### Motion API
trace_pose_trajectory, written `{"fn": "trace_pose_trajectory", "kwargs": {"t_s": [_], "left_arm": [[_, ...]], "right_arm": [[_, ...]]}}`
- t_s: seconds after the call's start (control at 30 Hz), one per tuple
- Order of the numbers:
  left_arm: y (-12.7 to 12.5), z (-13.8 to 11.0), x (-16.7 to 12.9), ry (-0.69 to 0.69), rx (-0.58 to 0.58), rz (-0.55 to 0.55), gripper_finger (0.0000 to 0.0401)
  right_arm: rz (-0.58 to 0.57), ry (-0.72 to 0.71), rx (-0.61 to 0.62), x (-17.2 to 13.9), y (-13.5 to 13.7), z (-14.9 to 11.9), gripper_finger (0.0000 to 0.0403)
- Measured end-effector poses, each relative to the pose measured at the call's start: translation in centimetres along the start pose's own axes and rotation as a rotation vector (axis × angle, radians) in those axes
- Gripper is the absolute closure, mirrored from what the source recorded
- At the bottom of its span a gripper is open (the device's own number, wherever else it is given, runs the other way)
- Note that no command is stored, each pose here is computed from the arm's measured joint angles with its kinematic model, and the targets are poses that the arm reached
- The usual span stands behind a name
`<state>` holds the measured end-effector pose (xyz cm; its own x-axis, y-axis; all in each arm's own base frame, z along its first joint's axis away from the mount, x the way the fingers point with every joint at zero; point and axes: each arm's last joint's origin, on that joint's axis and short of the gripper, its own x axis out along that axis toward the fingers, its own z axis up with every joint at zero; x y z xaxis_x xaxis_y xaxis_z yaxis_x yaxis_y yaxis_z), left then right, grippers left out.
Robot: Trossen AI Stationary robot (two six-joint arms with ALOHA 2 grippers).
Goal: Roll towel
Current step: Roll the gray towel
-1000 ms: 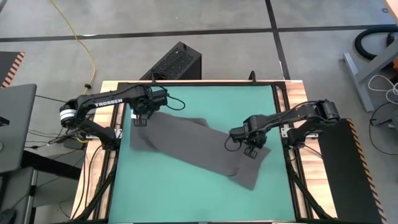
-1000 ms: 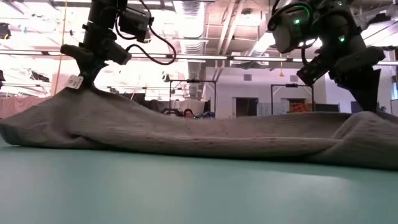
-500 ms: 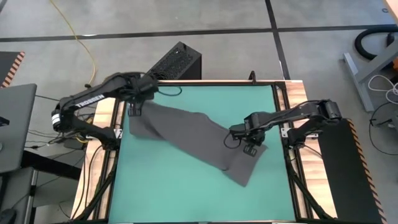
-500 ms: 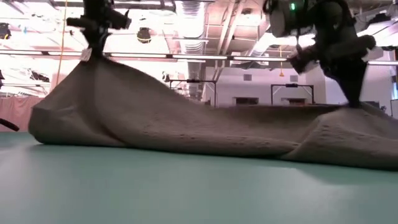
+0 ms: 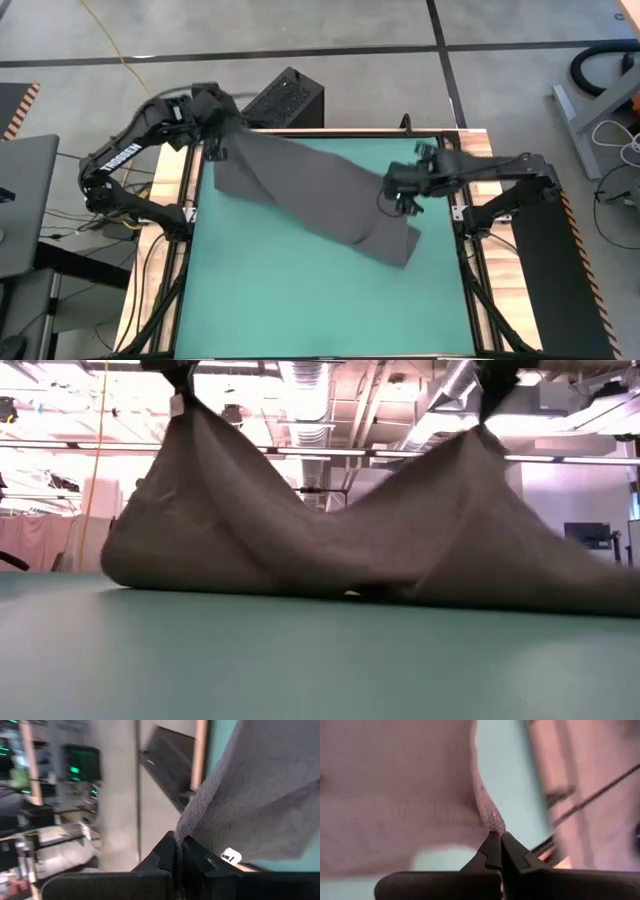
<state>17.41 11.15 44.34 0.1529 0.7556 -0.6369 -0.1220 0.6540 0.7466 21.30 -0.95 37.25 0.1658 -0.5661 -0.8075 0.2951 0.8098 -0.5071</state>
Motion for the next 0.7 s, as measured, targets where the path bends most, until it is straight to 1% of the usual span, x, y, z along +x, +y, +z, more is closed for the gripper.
{"fn": "trace_pose_trajectory", "kwargs": {"t_s": [0.07,0.17,0.23,0.27,0.33,0.37,0.47,0.53,0.6,0.67,0.7], "left_arm": [[1.4,-0.1,0.2,-0.023,-0.033,0.065,0.0401],[3.8,-0.4,0.3,-0.051,-0.096,0.172,0.0401],[5.3,-0.7,-0.1,-0.083,-0.135,0.233,0.0401],[6.0,-0.9,-0.6,-0.104,-0.153,0.258,0.0401],[7.2,-1.4,-2.0,-0.160,-0.184,0.291,0.0401],[7.7,-1.6,-2.8,-0.195,-0.204,0.304,0.0401],[8.9,-2.5,-5.8,-0.338,-0.290,0.310,0.0401],[9.2,-3.1,-7.5,-0.443,-0.361,0.256,0.0401],[9.1,-3.6,-8.7,-0.521,-0.427,0.174,0.0401],[8.5,-3.9,-9.0,-0.562,-0.483,0.044,0.0401],[8.0,-4.0,-9.0,-0.567,-0.504,-0.037,0.0401]], "right_arm": [[-0.083,-0.082,-0.111,-1.7,-1.7,0.6,0.0394],[-0.251,-0.165,-0.257,-4.3,-4.1,1.1,0.0394],[-0.360,-0.222,-0.283,-6.1,-5.6,1.4,0.0394],[-0.402,-0.252,-0.277,-7.0,-6.3,1.5,0.0394],[-0.454,-0.323,-0.236,-8.9,-7.5,1.6,0.0394],[-0.458,-0.364,-0.210,-9.8,-7.9,1.6,0.0394],[-0.435,-0.464,-0.172,-11.6,-8.2,1.3,0.0394],[-0.386,-0.502,-0.195,-12.1,-7.3,1.1,0.0394],[-0.292,-0.511,-0.226,-12.0,-6.0,0.7,0.0394],[-0.150,-0.487,-0.219,-11.5,-4.3,0.4,0.0394],[-0.068,-0.466,-0.195,-11.2,-3.4,0.2,0.0394]]}}
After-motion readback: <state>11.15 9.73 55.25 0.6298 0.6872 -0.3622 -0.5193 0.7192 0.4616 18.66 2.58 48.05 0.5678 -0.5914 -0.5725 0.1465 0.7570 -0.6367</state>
